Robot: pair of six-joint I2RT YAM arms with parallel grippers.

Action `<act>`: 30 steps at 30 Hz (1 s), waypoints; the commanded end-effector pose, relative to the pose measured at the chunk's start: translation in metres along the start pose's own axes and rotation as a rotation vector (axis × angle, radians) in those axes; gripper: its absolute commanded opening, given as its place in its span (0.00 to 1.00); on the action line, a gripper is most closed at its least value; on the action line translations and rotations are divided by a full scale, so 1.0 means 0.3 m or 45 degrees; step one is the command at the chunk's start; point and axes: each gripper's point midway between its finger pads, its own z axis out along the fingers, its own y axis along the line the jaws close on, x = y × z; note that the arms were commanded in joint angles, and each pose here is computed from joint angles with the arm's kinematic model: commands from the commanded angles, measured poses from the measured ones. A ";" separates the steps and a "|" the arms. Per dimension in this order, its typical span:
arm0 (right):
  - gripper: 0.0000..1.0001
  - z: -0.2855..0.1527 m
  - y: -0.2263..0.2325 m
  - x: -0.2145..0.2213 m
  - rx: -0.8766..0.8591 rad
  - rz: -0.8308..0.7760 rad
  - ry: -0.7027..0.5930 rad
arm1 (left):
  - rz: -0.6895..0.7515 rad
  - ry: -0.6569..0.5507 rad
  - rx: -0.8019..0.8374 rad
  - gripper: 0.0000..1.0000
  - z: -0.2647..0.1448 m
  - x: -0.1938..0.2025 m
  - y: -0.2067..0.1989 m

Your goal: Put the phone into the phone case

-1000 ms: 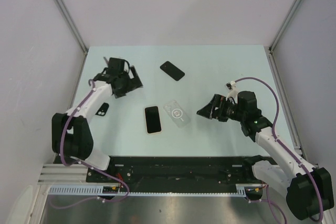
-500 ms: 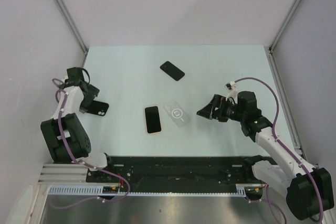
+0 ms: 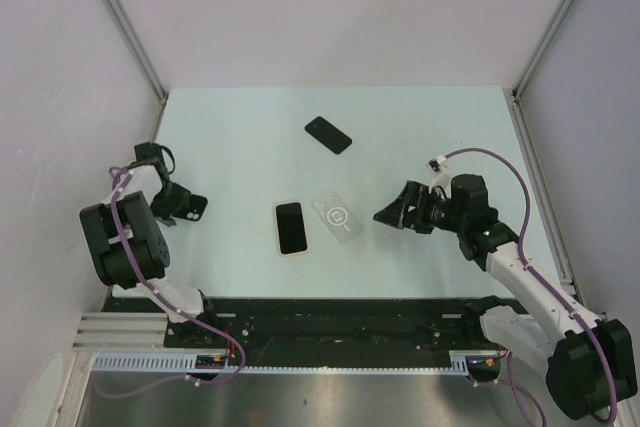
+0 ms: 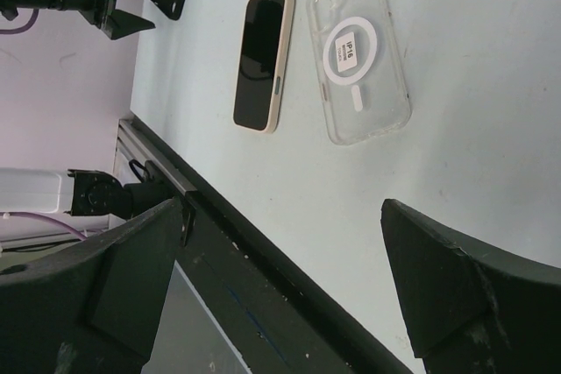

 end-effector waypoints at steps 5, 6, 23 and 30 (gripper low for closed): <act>1.00 -0.003 0.064 -0.046 -0.054 -0.033 -0.038 | -0.045 0.099 -0.037 0.54 0.057 0.071 0.025; 1.00 -0.002 0.063 -0.045 -0.052 -0.033 -0.036 | -0.042 0.107 -0.039 0.53 0.059 0.077 0.028; 1.00 0.004 0.064 -0.056 -0.043 -0.027 -0.057 | 0.418 0.235 0.468 0.00 -0.010 0.161 -0.221; 1.00 0.014 0.044 -0.093 -0.008 -0.001 -0.095 | 0.825 0.131 0.786 0.00 -0.222 0.257 -0.443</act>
